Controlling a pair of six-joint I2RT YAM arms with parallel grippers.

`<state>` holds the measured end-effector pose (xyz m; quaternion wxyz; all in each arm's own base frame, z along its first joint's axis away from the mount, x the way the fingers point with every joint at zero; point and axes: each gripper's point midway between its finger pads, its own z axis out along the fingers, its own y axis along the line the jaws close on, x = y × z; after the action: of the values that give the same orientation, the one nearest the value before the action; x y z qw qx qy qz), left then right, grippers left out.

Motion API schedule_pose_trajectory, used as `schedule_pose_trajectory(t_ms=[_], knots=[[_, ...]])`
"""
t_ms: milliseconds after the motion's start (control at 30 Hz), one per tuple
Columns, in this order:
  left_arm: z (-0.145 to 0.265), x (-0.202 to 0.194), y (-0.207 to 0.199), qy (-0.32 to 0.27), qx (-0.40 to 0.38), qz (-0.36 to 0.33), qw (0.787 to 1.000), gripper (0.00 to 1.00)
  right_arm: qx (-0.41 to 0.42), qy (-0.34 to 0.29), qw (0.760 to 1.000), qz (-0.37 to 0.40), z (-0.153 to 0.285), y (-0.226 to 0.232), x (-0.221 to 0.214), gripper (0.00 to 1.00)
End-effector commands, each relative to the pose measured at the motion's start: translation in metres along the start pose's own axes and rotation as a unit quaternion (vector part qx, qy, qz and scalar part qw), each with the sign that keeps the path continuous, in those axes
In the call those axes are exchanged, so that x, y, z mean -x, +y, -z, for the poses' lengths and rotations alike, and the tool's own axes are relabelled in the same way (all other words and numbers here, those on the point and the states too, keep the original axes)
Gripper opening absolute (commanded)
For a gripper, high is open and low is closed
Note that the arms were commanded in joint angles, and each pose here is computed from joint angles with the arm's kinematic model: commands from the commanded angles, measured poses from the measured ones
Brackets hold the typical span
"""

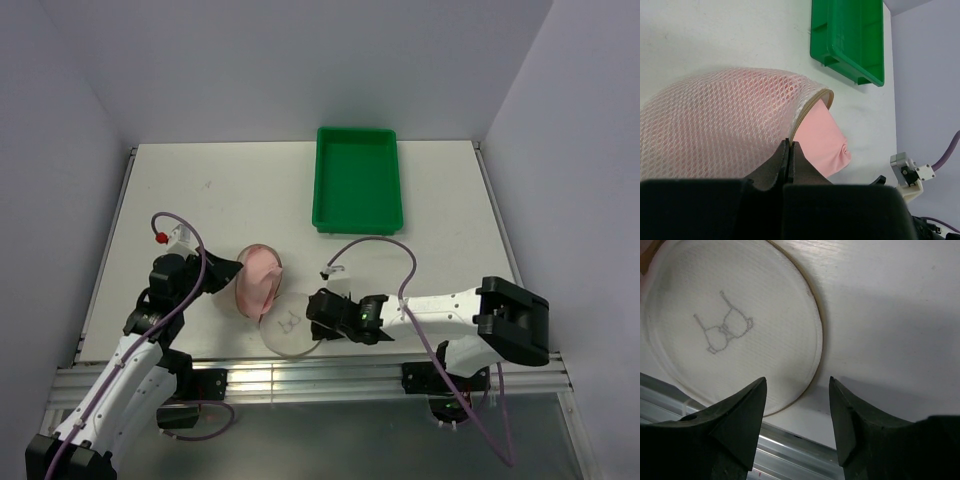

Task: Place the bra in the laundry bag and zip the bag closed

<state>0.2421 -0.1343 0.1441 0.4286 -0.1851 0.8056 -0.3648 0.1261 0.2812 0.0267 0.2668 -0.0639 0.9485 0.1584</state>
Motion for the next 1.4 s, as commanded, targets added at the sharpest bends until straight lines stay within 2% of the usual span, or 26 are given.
schedule_pose_trajectory(t_ms=[0, 67, 100, 267, 433, 500, 533, 733, 833, 933, 1067, 1167, 1200, 1300, 1333, 1367], knots=[[0.002, 0.009, -0.016, -0.016, -0.033, -0.013, 0.999, 0.0, 0.018, -0.014, 1.0, -0.012, -0.003, 0.021, 0.007, 0.61], [0.002, 0.011, -0.017, -0.018, -0.033, -0.014, 0.999, 0.0, 0.008, -0.01, 1.0, -0.01, -0.007, 0.018, 0.003, 0.56], [0.003, 0.011, -0.017, -0.017, -0.032, -0.015, 0.999, 0.0, -0.009, -0.006, 1.0, -0.001, -0.009, 0.014, -0.001, 0.49], [0.004, 0.012, -0.019, -0.02, -0.036, -0.015, 0.999, 0.0, -0.043, -0.017, 0.999, 0.021, -0.008, 0.007, 0.0, 0.42], [0.005, 0.012, -0.019, -0.02, -0.037, -0.016, 0.999, 0.0, -0.066, -0.012, 0.997, 0.036, -0.015, 0.0, -0.006, 0.18], [0.005, 0.013, -0.018, -0.022, -0.033, -0.016, 0.999, 0.0, -0.082, -0.027, 0.996, 0.038, -0.011, -0.009, -0.001, 0.04], [0.006, 0.013, -0.018, -0.022, -0.032, -0.019, 0.999, 0.0, -0.09, -0.047, 0.994, 0.038, -0.009, -0.013, 0.008, 0.01], [0.004, 0.015, -0.019, -0.02, -0.028, -0.021, 0.999, 0.0, -0.056, -0.117, 0.99, 0.053, 0.032, -0.003, 0.052, 0.0], [0.007, 0.022, -0.028, -0.022, -0.031, -0.027, 0.999, 0.0, -0.035, -0.15, 0.986, 0.067, 0.071, 0.004, 0.082, 0.0], [0.013, 0.033, -0.046, -0.022, -0.041, -0.039, 0.998, 0.0, 0.011, -0.179, 0.979, 0.1, 0.12, 0.018, 0.115, 0.0], [0.027, 0.053, -0.069, -0.03, -0.046, -0.062, 0.997, 0.0, 0.081, -0.231, 0.965, 0.095, 0.208, 0.041, 0.169, 0.0], [0.033, 0.065, -0.079, -0.048, -0.047, -0.077, 0.995, 0.0, 0.104, -0.25, 0.957, 0.101, 0.228, 0.049, 0.184, 0.0], [0.031, 0.063, -0.075, -0.044, -0.042, -0.075, 0.995, 0.0, 0.117, -0.248, 0.956, 0.1, 0.227, 0.055, 0.187, 0.0], [0.022, 0.053, -0.072, -0.023, -0.05, -0.069, 0.996, 0.0, 0.082, -0.249, 0.96, 0.093, 0.21, 0.041, 0.208, 0.0], [0.024, 0.057, -0.077, -0.027, -0.052, -0.073, 0.996, 0.0, 0.083, -0.257, 0.958, 0.096, 0.217, 0.04, 0.217, 0.0], [0.028, 0.062, -0.083, -0.029, -0.054, -0.078, 0.995, 0.0, 0.102, -0.292, 0.947, 0.082, 0.248, 0.045, 0.238, 0.0]])
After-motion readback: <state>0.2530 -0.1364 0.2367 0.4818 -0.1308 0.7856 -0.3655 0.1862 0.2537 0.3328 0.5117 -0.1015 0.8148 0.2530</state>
